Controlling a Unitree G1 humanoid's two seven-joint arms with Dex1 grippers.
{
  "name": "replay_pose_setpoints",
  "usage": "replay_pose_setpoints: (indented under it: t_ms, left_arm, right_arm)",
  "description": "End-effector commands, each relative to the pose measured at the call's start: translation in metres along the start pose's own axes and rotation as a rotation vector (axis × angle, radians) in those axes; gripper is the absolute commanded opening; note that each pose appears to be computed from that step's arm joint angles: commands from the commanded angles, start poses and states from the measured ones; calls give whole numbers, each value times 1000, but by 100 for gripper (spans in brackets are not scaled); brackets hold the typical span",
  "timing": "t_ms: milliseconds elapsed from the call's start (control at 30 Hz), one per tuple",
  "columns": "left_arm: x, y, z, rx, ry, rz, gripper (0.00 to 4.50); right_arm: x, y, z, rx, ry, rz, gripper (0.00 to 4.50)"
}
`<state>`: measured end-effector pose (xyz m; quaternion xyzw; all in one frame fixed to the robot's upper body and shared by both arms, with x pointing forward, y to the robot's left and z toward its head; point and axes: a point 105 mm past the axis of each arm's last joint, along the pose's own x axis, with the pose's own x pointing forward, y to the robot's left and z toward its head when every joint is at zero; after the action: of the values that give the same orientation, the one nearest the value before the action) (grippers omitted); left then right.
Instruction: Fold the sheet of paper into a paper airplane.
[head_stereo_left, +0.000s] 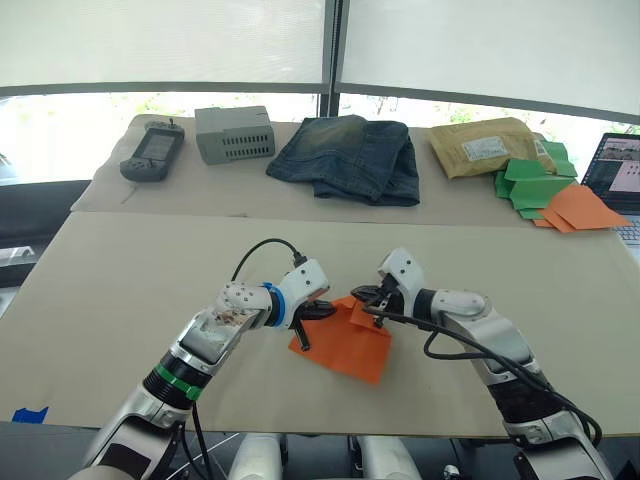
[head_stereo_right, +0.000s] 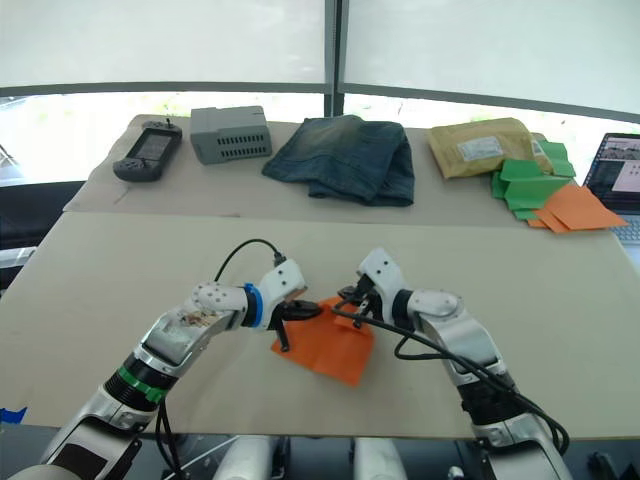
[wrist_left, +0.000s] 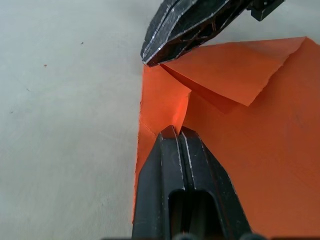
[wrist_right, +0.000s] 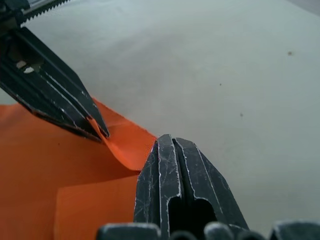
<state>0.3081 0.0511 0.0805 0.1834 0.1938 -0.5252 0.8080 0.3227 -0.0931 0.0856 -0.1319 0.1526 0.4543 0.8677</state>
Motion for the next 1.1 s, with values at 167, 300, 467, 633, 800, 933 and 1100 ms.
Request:
replay_pose_setpoints:
  t_ms: [167, 300, 467, 633, 800, 933, 1100]
  left_arm:
    - [0, -1, 6, -28, -35, 14, 1]
    - [-4, -5, 6, -101, -48, -33, 120]
    - [-24, 4, 13, -180, -112, -31, 286]
    - [-57, 22, 22, -337, -280, 22, 422]
    - [-67, 38, 30, -379, -366, 98, 361]
    - [-51, 28, 28, -297, -308, 61, 230]
    - [-26, 11, 15, -174, -226, -4, 62]
  right_arm:
    - [2, 0, -11, -57, 58, 29, 0]
    - [4, 0, -15, -67, 76, 49, 0]
    - [8, 1, -21, -81, 98, 62, 0]
    - [10, 5, -24, -81, 100, 73, 0]
    - [12, 9, -25, -76, 98, 77, 0]
    - [13, 10, -25, -74, 95, 77, 0]
    - [13, 9, -24, -72, 92, 68, 0]
